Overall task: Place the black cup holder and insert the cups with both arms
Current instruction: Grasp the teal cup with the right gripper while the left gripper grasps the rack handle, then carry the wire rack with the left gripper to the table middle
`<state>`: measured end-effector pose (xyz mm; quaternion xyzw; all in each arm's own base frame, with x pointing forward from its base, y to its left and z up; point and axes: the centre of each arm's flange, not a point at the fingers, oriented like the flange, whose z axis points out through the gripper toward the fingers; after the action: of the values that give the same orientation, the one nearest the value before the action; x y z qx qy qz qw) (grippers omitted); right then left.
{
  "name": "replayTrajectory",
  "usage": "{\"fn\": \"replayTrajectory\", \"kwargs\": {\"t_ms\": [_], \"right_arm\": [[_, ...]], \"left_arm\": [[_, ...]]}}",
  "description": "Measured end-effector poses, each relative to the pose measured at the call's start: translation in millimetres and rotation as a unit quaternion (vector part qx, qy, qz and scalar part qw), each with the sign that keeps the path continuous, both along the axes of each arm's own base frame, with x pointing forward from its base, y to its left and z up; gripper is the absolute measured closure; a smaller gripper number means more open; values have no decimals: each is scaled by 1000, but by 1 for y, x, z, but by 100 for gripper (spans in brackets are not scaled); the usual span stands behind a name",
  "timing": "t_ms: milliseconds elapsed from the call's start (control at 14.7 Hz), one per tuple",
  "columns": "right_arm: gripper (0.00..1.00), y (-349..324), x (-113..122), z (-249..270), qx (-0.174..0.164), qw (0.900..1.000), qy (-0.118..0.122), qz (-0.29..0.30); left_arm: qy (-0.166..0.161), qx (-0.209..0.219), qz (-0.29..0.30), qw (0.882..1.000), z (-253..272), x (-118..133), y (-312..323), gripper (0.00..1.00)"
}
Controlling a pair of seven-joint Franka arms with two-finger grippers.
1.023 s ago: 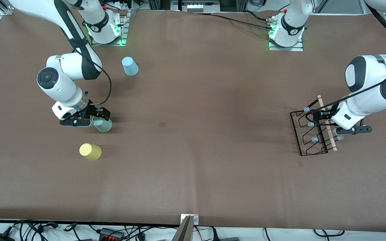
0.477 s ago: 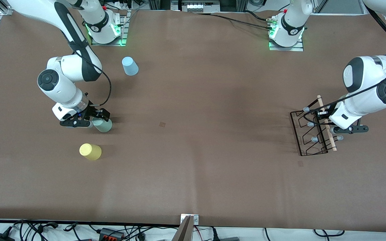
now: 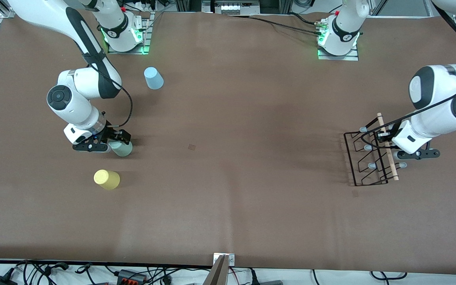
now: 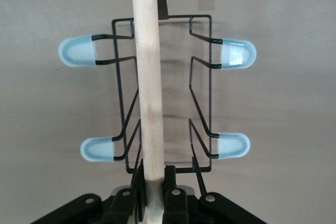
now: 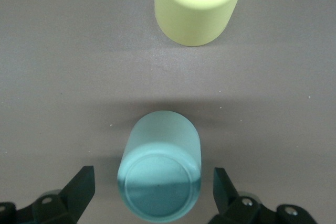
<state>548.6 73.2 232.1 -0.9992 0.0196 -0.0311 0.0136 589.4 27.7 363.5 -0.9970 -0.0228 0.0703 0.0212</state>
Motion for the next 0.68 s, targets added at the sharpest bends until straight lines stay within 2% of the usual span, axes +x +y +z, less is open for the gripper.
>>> {"fn": "replayTrajectory", "kwargs": {"t_ms": [273,409,545,614,682], "right_arm": [[0,-1,1,-2,1,1000,-3,-2],[0,-1,1,-2,1,1000,-3,-2],[3,-1,1,-3,1,1000,-4,-2],[9,-1,1,-3,1,1000,-4,-2],[20,-1,1,-4,1,1000,-4,-2]], "left_arm": [[27,-12,-74,997,58,2,-92,84],[27,-18,-114,993,68,-9,-158,84],[30,-24,-126,991,67,-28,-225,84],[34,-30,-123,991,65,-40,-259,84],[39,-36,-124,991,61,-52,-291,84]]}}
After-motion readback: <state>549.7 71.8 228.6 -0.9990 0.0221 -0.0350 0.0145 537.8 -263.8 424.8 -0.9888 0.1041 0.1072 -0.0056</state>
